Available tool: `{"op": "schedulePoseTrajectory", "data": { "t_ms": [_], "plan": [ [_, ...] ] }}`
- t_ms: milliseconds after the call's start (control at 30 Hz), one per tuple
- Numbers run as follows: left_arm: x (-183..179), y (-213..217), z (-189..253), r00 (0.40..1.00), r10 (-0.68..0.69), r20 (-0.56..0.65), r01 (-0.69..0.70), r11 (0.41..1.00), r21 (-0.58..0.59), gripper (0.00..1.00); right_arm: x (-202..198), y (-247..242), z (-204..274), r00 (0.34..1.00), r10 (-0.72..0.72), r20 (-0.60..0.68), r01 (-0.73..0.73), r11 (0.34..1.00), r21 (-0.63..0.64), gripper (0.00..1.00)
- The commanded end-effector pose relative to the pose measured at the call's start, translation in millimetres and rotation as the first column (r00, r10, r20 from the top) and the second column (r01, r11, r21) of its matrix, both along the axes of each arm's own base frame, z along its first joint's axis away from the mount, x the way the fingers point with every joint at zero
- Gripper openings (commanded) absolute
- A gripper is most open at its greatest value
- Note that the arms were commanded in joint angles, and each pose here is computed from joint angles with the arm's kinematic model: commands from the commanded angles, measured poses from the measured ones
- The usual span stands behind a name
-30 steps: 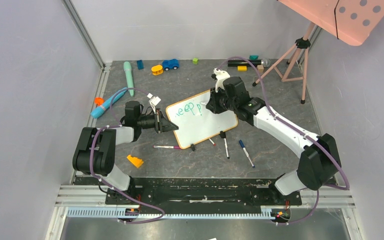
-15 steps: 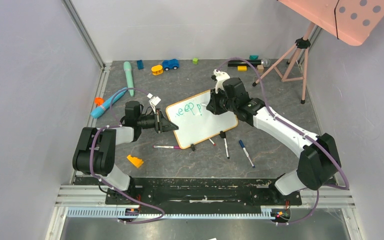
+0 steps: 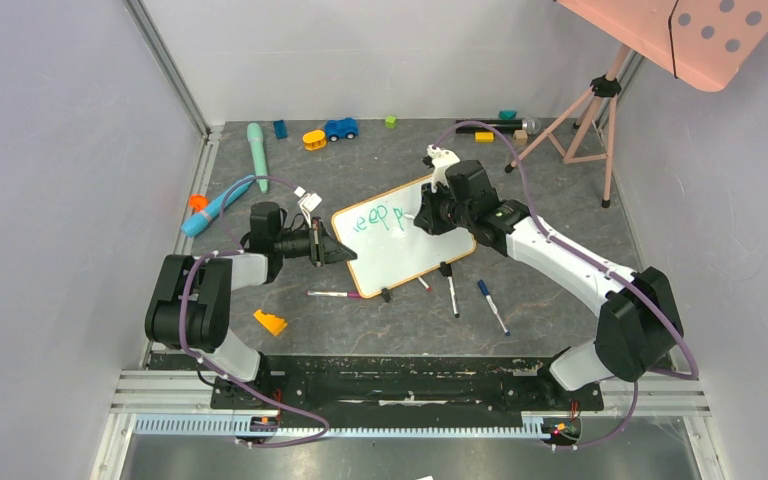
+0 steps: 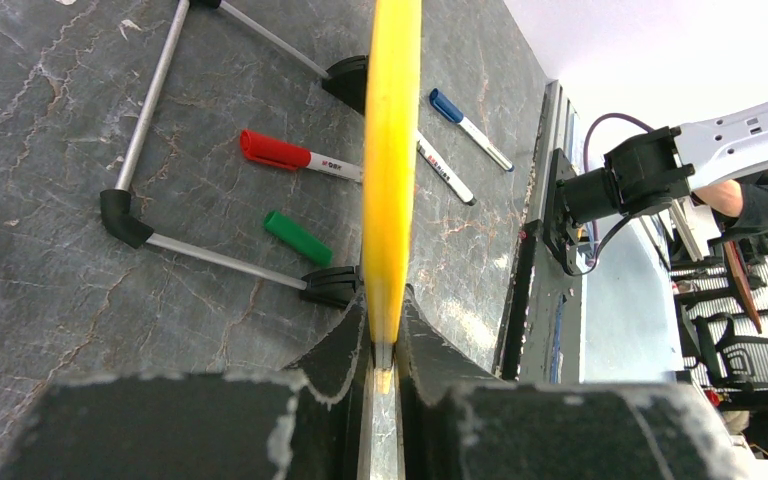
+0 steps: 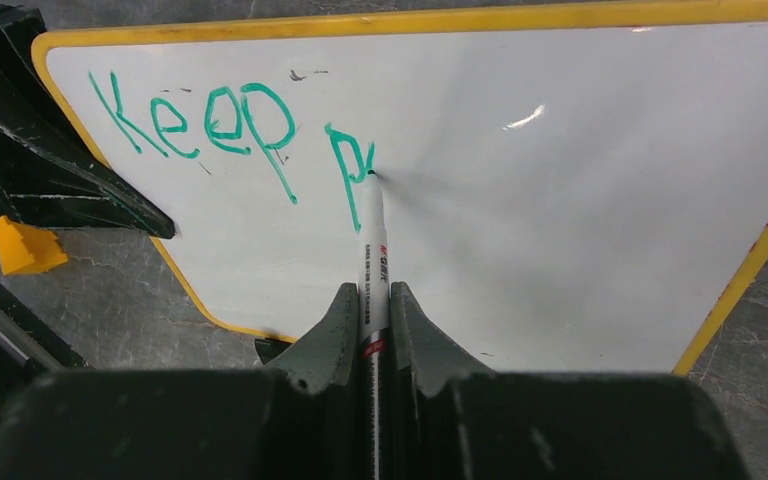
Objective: Write a sentence on the whiteboard
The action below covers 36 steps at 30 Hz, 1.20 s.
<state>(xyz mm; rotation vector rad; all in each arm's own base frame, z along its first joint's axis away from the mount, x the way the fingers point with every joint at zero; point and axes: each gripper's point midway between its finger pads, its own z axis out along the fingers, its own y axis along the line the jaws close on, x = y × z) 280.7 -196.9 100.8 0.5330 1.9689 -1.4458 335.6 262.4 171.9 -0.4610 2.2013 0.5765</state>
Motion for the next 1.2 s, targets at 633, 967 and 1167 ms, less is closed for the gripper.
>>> {"op": "schedulePoseTrajectory", "data": {
  "t_ms": [633, 967, 1167],
  "plan": [
    [-4.2, -3.7, 7.8, 0.999, -0.038, 0.038, 0.038, 0.999, -0.003, 0.02, 28.4, -5.1, 26.6, 0.996, -0.050, 0.070, 0.051, 0.999, -0.012, 0.00],
    [-5.0, -3.7, 8.0, 0.999, -0.039, 0.037, 0.039, 0.999, -0.004, 0.02, 10.2, -14.2, 6.5, 0.998, -0.052, 0.030, 0.052, 0.998, -0.020, 0.00],
    [-4.6, -3.5, 8.7, 0.998, -0.037, 0.041, 0.037, 0.999, -0.003, 0.02, 8.5, -18.6, 5.3, 0.997, -0.064, 0.033, 0.065, 0.998, -0.026, 0.00]
  ]
}}
